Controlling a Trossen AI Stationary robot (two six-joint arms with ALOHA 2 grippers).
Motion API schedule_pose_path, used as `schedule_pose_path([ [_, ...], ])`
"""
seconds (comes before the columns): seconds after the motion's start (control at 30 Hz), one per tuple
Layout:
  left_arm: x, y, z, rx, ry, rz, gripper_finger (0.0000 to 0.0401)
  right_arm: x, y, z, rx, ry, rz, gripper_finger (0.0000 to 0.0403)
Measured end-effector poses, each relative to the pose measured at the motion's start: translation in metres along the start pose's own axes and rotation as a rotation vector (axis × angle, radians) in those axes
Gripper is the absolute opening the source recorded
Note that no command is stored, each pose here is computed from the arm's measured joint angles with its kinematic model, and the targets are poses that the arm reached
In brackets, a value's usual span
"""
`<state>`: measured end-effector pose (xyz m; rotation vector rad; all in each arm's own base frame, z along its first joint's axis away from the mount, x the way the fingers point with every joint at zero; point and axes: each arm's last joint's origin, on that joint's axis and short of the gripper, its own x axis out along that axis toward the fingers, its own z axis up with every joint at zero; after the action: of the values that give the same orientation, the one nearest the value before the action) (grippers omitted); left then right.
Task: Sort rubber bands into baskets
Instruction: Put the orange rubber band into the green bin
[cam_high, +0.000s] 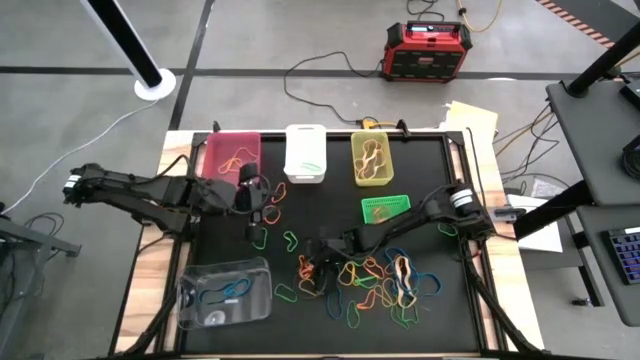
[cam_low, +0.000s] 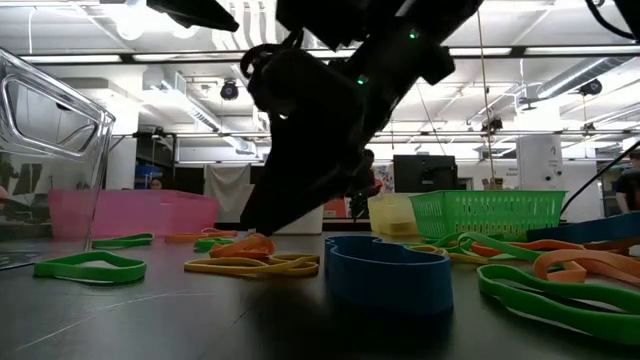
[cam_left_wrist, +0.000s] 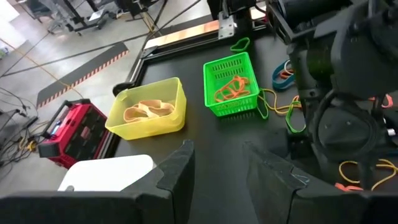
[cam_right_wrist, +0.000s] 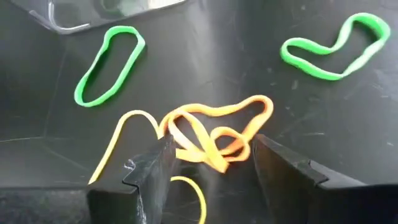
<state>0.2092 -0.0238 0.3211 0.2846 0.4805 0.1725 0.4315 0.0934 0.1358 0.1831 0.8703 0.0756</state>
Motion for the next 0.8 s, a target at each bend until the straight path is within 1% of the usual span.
schedule_pose_path([
  [0.13,0.000,0.000,0.000,0.001,0.003,0.000,0.0117,0.009,-0.006,-0.001,0.025,0.023,0.016,0.0201],
  [0.27,0.001,0.000,-0.002,-0.002,0.017,-0.002,0.0117,0.012,-0.011,-0.001,0.046,0.032,0.042,0.0176],
  [0.43,0.001,-0.001,-0.003,-0.006,0.033,-0.004,0.0117,0.012,-0.011,0.000,0.033,0.033,0.040,0.0123],
  [0.67,0.001,-0.001,-0.004,-0.009,0.034,-0.005,0.0117,0.010,-0.011,0.001,-0.004,0.027,0.027,0.0020],
  [0.8,0.001,-0.001,-0.004,-0.013,0.035,-0.005,0.0117,0.000,-0.009,0.008,-0.045,-0.007,-0.001,0.0013],
])
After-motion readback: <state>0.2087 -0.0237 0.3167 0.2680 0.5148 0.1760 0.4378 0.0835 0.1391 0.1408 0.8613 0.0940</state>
